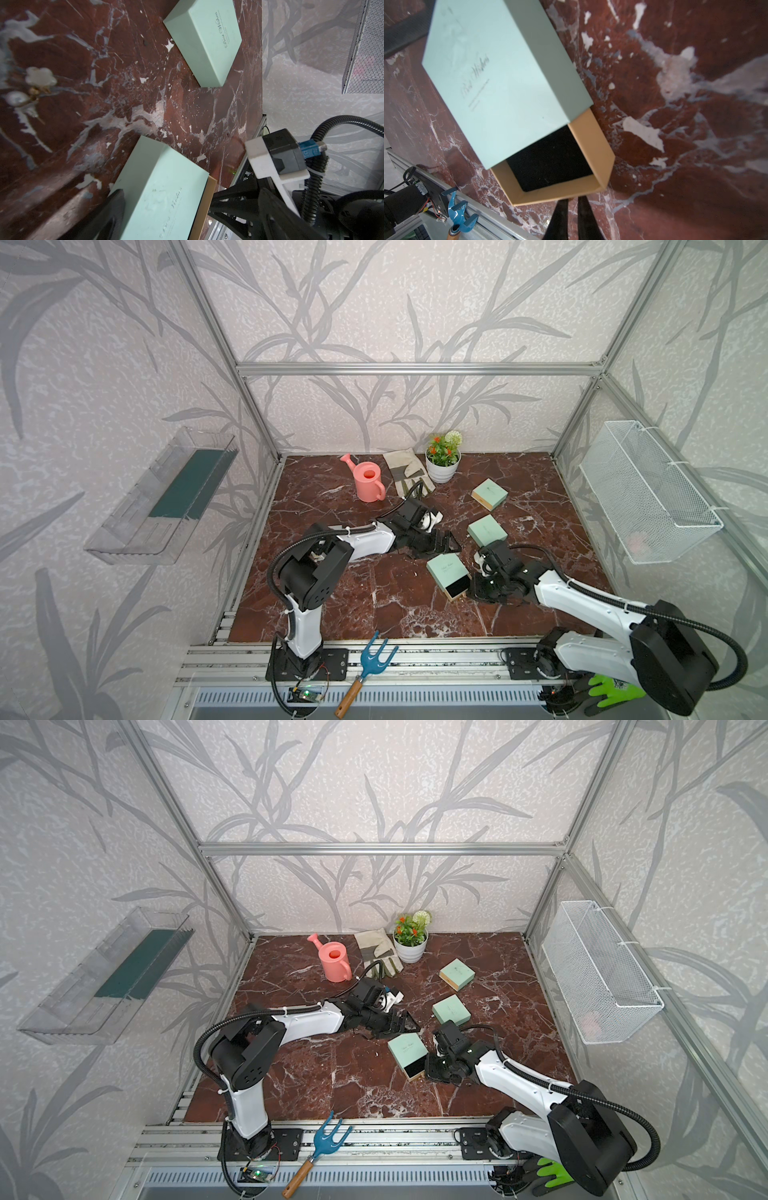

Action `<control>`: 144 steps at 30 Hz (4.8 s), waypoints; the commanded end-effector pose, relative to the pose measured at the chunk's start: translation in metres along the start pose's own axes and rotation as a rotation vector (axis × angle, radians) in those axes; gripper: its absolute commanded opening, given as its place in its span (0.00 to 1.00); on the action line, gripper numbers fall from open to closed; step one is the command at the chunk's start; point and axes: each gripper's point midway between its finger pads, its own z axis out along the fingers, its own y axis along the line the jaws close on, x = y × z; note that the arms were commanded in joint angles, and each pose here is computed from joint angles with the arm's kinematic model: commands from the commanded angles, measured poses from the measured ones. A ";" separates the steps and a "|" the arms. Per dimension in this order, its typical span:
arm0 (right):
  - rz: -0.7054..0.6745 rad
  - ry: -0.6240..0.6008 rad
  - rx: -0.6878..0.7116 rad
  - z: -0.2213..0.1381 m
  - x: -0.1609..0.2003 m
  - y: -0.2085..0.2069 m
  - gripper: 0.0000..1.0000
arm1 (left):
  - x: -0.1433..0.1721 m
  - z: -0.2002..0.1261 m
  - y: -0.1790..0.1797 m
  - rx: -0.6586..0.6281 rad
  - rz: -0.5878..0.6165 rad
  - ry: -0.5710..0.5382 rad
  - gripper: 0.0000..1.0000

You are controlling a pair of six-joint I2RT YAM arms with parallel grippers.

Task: Take out the earrings from the drawer-style jewelry box
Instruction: Close the drawer of the jewelry box, then move the jewelry box to the center of the board.

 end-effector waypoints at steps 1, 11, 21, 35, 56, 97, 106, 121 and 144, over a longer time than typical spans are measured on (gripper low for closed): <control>0.011 -0.012 -0.012 0.002 -0.001 0.002 0.13 | 0.002 0.004 -0.006 0.019 0.024 0.024 0.99; 0.027 -0.057 -0.021 0.009 -0.013 0.007 0.13 | 0.005 0.006 -0.010 0.018 0.032 0.030 0.99; 0.045 -0.150 -0.059 0.014 -0.025 0.015 0.13 | 0.006 0.008 -0.011 0.018 0.035 0.036 0.99; 0.084 -0.204 -0.047 0.011 -0.020 0.003 0.16 | -0.002 -0.005 -0.019 -0.001 0.051 -0.011 0.99; -0.119 -0.202 -0.111 -0.049 -0.054 0.028 0.97 | 0.059 -0.095 0.001 -0.013 -0.103 -0.178 0.99; -0.154 -0.046 -0.268 0.042 -0.056 0.098 0.50 | 0.058 -0.078 0.097 -0.299 -0.332 -0.266 0.48; -0.166 -0.040 -0.237 0.063 -0.091 0.122 0.43 | 0.037 -0.109 0.120 -0.391 -0.329 -0.341 0.48; -0.192 -0.033 -0.234 0.077 -0.123 0.149 0.42 | -0.007 -0.106 0.121 -0.342 -0.302 -0.378 0.46; -0.127 -0.060 -0.220 0.078 -0.185 0.136 0.41 | -0.081 -0.079 0.122 -0.314 -0.292 -0.369 0.41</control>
